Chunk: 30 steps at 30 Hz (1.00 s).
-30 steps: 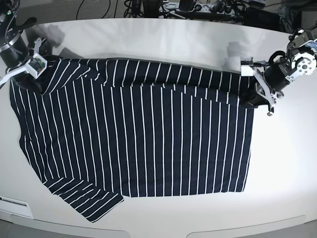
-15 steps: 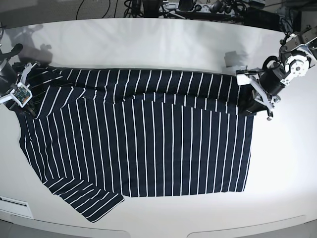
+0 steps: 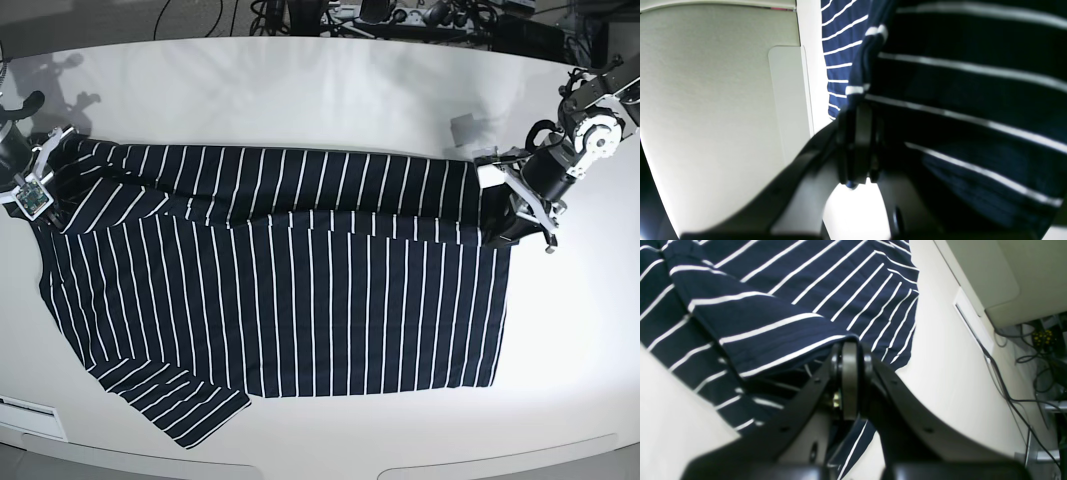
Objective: Fold the T-shirt properly
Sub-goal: 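Release and reposition both grippers along the shirt's edge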
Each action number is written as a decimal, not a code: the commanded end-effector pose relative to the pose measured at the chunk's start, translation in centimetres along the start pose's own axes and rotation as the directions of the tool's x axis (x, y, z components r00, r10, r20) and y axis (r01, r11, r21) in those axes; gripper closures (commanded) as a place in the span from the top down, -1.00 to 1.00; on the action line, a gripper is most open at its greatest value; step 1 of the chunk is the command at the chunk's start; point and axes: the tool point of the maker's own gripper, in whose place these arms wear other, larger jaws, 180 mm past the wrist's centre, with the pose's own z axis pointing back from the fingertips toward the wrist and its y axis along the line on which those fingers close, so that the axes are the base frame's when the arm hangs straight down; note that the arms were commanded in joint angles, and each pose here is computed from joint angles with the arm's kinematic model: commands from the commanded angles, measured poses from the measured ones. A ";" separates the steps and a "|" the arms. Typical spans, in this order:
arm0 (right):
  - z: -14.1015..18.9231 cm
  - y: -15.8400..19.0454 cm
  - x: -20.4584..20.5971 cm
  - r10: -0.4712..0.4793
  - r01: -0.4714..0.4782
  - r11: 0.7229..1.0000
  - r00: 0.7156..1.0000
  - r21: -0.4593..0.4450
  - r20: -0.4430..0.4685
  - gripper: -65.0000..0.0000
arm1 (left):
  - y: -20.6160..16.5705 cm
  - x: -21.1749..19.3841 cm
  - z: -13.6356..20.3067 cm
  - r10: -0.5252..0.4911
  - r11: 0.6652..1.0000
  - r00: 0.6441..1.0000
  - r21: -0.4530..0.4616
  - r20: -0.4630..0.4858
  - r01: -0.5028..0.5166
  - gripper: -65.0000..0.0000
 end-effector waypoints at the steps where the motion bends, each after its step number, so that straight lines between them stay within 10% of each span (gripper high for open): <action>1: 0.1 -0.5 1.2 0.003 -0.002 1.000 0.999 -0.008 0.044 -1.00 | 1.2 -0.5 0.2 -0.010 0.999 1.000 0.037 -0.010 0.010 -1.00; 30: -5.0 -2.7 2.4 0.059 -0.055 0.994 0.997 -0.098 0.039 -1.00 | 0.9 -3.1 -0.3 0.047 0.993 0.994 0.111 -0.101 -0.036 -1.00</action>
